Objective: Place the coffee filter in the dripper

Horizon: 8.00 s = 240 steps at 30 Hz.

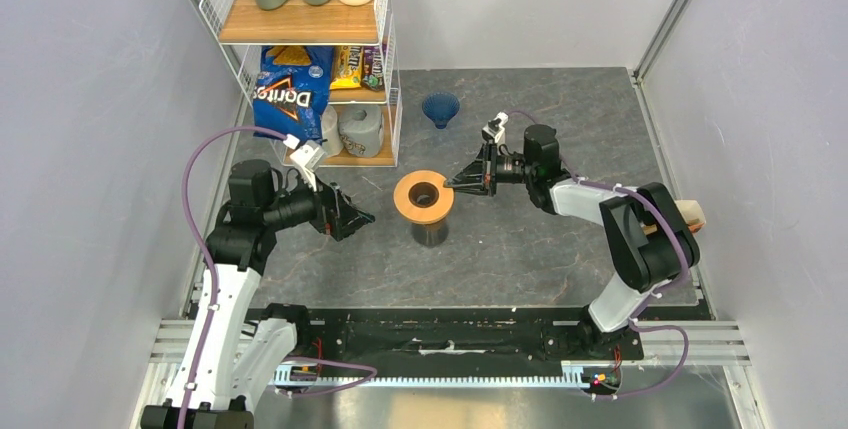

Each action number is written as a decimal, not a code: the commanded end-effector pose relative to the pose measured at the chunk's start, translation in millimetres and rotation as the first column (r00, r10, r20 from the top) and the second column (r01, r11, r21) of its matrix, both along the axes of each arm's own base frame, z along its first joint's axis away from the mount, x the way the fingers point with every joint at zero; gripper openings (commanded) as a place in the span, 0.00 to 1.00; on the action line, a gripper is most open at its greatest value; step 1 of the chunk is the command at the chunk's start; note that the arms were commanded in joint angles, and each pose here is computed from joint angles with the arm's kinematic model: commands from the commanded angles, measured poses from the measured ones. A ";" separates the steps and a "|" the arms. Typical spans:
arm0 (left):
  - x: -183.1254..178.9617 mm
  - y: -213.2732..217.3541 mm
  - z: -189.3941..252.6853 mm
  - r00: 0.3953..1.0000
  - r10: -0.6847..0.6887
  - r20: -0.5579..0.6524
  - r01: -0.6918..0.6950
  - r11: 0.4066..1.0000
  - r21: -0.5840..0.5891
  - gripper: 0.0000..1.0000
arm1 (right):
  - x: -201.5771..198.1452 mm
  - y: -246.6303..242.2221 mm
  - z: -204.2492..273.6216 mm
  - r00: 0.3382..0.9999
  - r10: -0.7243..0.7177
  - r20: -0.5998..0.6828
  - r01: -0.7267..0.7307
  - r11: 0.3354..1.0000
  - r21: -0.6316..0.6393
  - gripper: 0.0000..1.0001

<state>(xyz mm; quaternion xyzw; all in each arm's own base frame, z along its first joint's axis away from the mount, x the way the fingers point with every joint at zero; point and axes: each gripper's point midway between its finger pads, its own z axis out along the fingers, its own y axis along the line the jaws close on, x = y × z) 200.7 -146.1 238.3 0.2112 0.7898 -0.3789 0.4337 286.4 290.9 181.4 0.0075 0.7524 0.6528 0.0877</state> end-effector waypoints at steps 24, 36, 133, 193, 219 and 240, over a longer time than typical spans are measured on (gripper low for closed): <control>2.8 -6.3 6.7 0.999 -0.037 0.021 0.038 0.999 -0.031 1.00 | 24.7 -6.7 0.4 0.995 0.048 0.084 -0.052 0.998 0.047 0.00; 2.8 -6.7 8.3 0.999 -0.034 0.017 0.035 0.999 -0.039 1.00 | 23.5 -6.6 -4.5 0.995 0.060 0.080 -0.064 0.997 0.049 0.00; 6.4 -5.6 17.5 1.000 -0.010 0.017 0.011 0.999 -0.045 1.00 | 124.5 -117.9 2.0 0.919 -0.245 0.309 0.356 0.853 -0.381 0.76; 5.0 2.4 9.1 1.000 -0.001 0.003 0.001 0.999 0.032 1.00 | 271.3 -68.0 -13.6 0.773 -0.262 0.578 0.610 0.558 -0.563 0.00; 4.3 16.6 112.2 0.988 0.139 0.060 -0.141 0.989 0.040 1.00 | 16.3 -91.3 151.9 0.922 0.032 0.387 0.228 0.762 -0.606 0.00; 28.0 -39.6 94.6 1.000 0.010 -0.017 -0.008 0.996 0.090 0.99 | -18.1 -12.7 130.3 0.935 0.129 0.331 0.118 0.766 -0.632 0.00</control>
